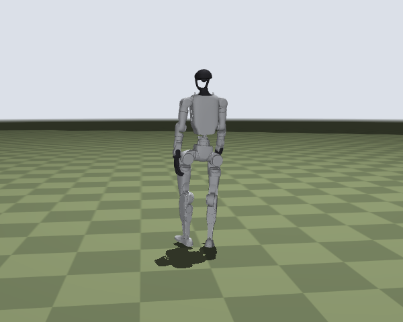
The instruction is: Upper body actions
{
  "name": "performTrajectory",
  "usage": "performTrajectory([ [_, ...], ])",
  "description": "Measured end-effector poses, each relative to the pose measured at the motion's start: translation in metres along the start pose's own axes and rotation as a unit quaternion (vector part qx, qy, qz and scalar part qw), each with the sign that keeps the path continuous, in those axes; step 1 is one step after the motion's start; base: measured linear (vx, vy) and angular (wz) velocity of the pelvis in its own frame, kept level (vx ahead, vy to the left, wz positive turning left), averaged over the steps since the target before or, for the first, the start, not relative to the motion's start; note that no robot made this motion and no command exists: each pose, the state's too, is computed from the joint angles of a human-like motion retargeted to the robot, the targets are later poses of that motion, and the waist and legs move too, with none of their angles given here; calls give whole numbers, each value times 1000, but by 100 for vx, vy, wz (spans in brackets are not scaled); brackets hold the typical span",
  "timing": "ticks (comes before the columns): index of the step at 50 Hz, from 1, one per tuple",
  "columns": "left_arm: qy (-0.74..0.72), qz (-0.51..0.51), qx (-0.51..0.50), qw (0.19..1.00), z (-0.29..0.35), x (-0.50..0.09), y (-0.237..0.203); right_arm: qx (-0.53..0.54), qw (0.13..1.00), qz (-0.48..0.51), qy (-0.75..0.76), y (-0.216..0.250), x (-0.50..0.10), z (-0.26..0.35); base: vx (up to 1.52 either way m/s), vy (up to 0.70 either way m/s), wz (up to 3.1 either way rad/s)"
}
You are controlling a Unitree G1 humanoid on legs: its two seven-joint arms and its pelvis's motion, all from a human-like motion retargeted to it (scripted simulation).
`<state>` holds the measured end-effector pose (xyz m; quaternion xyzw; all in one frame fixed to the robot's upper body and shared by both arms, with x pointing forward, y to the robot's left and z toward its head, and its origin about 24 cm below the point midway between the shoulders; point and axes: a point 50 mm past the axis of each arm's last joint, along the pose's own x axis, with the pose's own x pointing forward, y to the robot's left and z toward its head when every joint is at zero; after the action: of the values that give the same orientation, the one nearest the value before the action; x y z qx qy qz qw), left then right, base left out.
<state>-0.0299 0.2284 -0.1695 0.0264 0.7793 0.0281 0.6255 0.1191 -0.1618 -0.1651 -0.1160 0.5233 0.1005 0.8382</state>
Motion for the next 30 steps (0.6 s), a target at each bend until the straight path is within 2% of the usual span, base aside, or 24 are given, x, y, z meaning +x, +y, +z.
performTrajectory([
  [4, -37, -20, -22, 999, 25, -3, -12, 35, 998, 3, 60, 8, -15, -55, 20, 22, -65],
  [8, -131, -18, -33, 991, 90, -21, -10, -18, 985, -32, 167, -2, -42, -119, 2, 35, -58],
  [12, -227, 91, 65, 967, 183, -71, 10, -77, 949, -49, 301, -14, -88, -187, -11, 44, 89],
  [15, -359, 169, 106, 912, 259, -137, 19, -103, 892, -41, 439, -10, -146, -243, -6, 21, 120],
  [18, -478, 180, 39, 859, 305, -198, 15, -84, 807, -25, 584, -2, -212, -287, 12, 6, 68],
  [22, -578, 145, -52, 802, 332, -248, 0, 1, 746, -31, 665, 10, -268, -312, 21, 0, 17],
  [26, -617, 171, -86, 763, 341, -279, 10, 88, 765, -93, 632, 11, -256, -309, 7, -2, -28],
  [30, -595, 194, -54, 778, 335, -266, 21, 105, 830, -105, 537, 5, -196, -279, 0, 4, -30],
])
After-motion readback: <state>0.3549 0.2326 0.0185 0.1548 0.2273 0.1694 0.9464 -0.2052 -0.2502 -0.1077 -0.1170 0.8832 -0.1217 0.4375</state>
